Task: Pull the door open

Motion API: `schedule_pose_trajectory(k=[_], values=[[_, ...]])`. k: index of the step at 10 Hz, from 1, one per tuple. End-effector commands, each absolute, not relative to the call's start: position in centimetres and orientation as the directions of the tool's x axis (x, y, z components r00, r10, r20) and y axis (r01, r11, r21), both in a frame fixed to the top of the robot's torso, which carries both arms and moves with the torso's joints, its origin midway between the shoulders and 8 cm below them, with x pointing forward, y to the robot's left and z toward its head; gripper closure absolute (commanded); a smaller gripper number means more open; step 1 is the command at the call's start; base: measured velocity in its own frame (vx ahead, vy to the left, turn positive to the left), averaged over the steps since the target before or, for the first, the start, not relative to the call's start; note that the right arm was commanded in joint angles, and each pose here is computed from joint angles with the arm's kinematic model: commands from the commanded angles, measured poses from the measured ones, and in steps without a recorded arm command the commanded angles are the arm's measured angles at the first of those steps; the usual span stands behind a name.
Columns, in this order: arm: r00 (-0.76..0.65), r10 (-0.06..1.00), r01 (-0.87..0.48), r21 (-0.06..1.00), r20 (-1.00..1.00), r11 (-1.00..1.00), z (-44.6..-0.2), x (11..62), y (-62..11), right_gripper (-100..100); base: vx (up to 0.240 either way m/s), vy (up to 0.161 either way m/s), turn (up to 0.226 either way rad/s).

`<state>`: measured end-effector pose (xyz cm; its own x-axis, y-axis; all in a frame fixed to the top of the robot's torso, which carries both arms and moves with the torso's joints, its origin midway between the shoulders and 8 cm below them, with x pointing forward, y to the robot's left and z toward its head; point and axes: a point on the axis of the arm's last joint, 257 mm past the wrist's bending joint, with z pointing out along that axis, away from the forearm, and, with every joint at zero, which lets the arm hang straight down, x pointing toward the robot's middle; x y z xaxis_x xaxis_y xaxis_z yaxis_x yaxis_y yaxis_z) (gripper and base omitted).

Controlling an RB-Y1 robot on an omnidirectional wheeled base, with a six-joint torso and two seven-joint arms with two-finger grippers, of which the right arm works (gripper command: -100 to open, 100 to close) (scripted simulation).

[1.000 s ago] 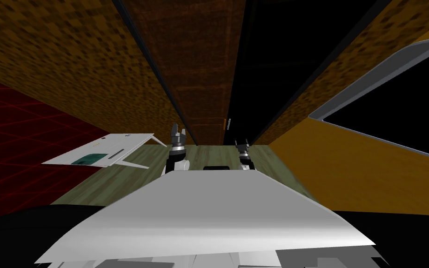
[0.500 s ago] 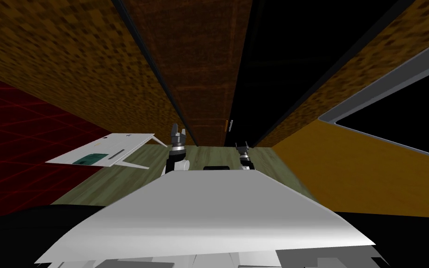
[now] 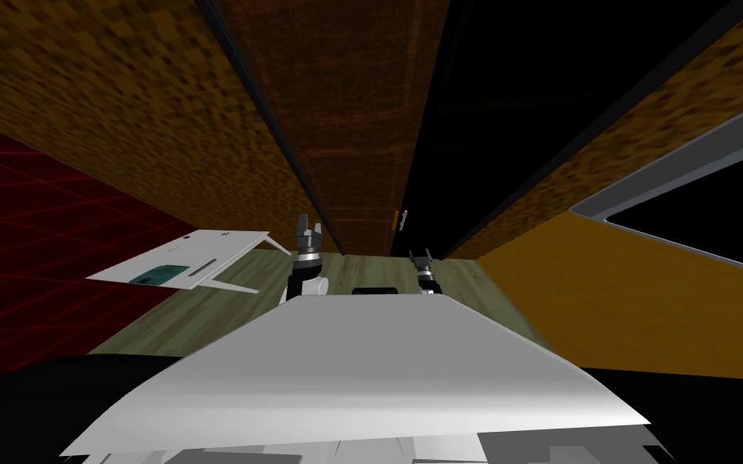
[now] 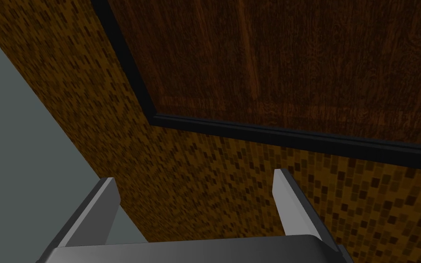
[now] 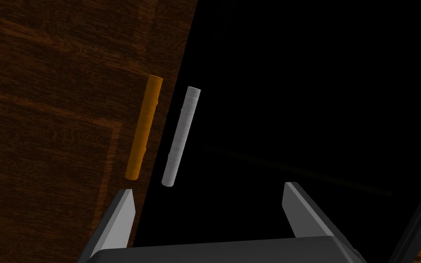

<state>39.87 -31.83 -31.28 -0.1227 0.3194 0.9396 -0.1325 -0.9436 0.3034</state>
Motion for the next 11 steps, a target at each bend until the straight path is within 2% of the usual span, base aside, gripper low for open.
schedule_pose_trajectory(k=[1, 11], values=[[-0.107, 0.287, -0.129, 0.273, 0.952, -0.953, -32.4, 39.6, -32.5, -100, 0.115, 0.016, 0.05], [-0.028, 0.131, -0.142, 0.126, 0.991, -0.982, -37.0, 38.2, -36.5, -100, 0.1, 0.007, 0.044]])
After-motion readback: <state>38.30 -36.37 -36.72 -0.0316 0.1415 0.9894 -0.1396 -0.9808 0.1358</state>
